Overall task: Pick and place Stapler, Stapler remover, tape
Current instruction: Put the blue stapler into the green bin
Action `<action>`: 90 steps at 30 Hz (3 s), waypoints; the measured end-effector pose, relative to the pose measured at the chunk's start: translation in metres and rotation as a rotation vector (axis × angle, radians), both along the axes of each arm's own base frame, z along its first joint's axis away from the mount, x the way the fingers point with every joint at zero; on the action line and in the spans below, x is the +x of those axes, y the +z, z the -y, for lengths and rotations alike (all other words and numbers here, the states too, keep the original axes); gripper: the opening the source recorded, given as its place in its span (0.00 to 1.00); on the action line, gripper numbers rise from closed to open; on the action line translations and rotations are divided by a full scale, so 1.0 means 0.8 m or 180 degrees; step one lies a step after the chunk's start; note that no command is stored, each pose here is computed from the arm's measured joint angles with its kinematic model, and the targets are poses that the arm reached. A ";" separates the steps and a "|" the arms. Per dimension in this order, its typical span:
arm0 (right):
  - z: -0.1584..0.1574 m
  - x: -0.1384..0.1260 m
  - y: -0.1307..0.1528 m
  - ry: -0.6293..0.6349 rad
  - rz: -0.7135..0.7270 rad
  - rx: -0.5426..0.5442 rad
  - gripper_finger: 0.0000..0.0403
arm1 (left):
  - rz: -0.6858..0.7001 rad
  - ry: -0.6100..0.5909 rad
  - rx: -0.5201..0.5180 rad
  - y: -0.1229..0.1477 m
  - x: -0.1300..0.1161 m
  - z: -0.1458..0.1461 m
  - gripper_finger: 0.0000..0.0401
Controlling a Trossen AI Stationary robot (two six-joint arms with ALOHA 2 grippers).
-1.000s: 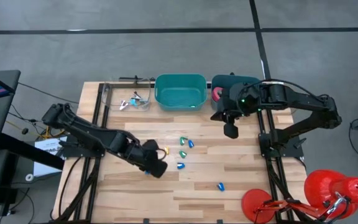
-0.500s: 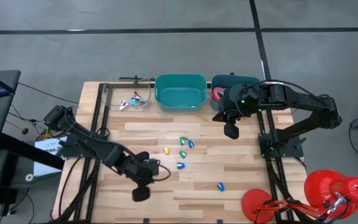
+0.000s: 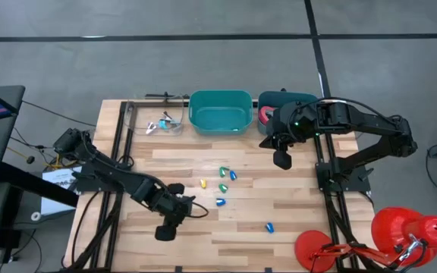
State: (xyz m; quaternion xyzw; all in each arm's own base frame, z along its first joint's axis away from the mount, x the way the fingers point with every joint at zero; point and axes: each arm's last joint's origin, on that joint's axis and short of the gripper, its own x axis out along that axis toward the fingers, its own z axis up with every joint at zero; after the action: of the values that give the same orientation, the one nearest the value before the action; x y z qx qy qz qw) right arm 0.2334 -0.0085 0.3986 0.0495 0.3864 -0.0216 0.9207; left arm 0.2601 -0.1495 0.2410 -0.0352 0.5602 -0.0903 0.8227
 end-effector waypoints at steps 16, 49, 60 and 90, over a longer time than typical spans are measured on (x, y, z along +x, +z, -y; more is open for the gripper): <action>0.000 0.000 0.000 -0.0003 -0.0001 0.0003 0.00 | -0.0135 0.0496 0.0016 -0.063 0.002 -0.049 0.96; 0.000 0.000 0.000 -0.0019 -0.0003 -0.0018 0.00 | 0.0081 0.0163 0.0504 -0.126 -0.031 -0.047 0.85; 0.000 0.000 -0.001 -0.0020 -0.0006 -0.0019 0.00 | -0.0014 0.0157 0.0549 -0.143 -0.027 -0.045 0.83; 0.000 0.000 -0.001 -0.0019 -0.0004 -0.0020 0.00 | 0.0030 0.0263 0.0389 -0.135 -0.028 -0.045 0.46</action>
State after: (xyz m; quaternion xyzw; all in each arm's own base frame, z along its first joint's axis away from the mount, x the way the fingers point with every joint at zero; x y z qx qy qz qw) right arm 0.2337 -0.0088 0.3982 0.0478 0.3869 -0.0256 0.9205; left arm 0.2374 -0.1137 0.1328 -0.0076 0.5589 -0.0220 0.8289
